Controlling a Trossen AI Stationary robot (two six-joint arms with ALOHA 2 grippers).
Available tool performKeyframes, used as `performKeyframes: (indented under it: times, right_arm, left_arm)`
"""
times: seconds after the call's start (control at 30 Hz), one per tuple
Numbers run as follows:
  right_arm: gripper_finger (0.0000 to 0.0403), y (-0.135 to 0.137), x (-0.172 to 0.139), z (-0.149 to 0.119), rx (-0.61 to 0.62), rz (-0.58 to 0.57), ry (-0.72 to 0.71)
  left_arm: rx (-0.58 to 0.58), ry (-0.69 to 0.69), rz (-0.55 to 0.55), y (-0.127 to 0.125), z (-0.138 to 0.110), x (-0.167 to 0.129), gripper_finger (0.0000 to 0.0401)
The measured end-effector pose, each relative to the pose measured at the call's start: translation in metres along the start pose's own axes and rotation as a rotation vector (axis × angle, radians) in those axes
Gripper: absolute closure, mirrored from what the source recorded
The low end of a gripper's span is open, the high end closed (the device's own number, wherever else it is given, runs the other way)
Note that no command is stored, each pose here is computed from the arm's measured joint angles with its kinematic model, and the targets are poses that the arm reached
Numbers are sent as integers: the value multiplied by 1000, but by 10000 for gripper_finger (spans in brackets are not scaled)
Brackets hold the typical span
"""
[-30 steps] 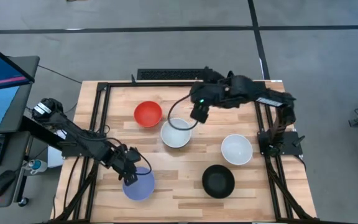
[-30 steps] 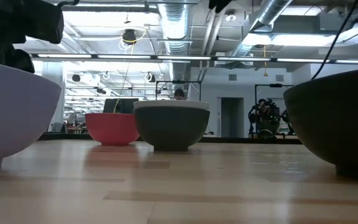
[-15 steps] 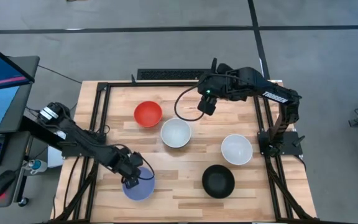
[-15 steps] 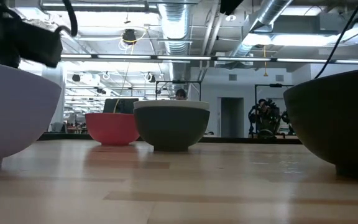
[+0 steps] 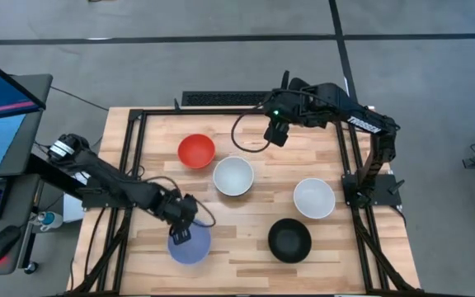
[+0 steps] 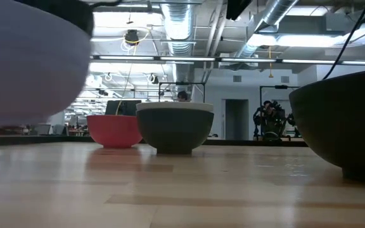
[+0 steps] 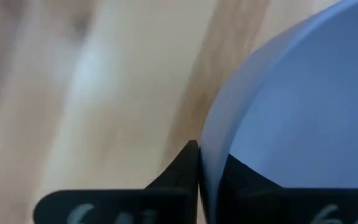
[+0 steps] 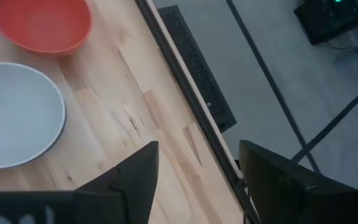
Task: Nest bowls inside each other
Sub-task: Stack the purple bowl on the left white bowl
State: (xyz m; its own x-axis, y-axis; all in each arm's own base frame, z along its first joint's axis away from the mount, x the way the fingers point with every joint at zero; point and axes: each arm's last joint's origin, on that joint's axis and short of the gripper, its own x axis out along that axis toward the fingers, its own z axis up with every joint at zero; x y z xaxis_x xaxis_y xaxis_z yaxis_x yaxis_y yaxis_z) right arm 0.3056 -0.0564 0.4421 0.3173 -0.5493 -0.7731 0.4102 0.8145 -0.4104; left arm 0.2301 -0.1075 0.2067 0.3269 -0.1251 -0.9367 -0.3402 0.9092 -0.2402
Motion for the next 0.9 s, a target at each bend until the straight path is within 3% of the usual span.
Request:
performKeyframes:
  times: [0.23, 0.4, 0.53, 0.67, 0.9]
  right_arm:
    - [158, -21, 11, 0, 23, -36, 32]
    - [158, -40, 20, -2, 74, -68, 59]
    - [158, -54, 26, -4, 113, -92, 80]
    - [158, -66, 31, -6, 146, -111, 97]
    - [158, -80, 36, -9, 172, -134, 119]
  left_arm:
    - [43, -44, 39, 16, 49, -42, 400]
    - [40, -168, 61, 49, 96, -79, 400]
    - [37, -233, 106, 83, 119, -97, 400]
    - [45, -202, 147, 112, 141, -89, 401]
    - [172, -110, 132, 130, 194, -63, 401]
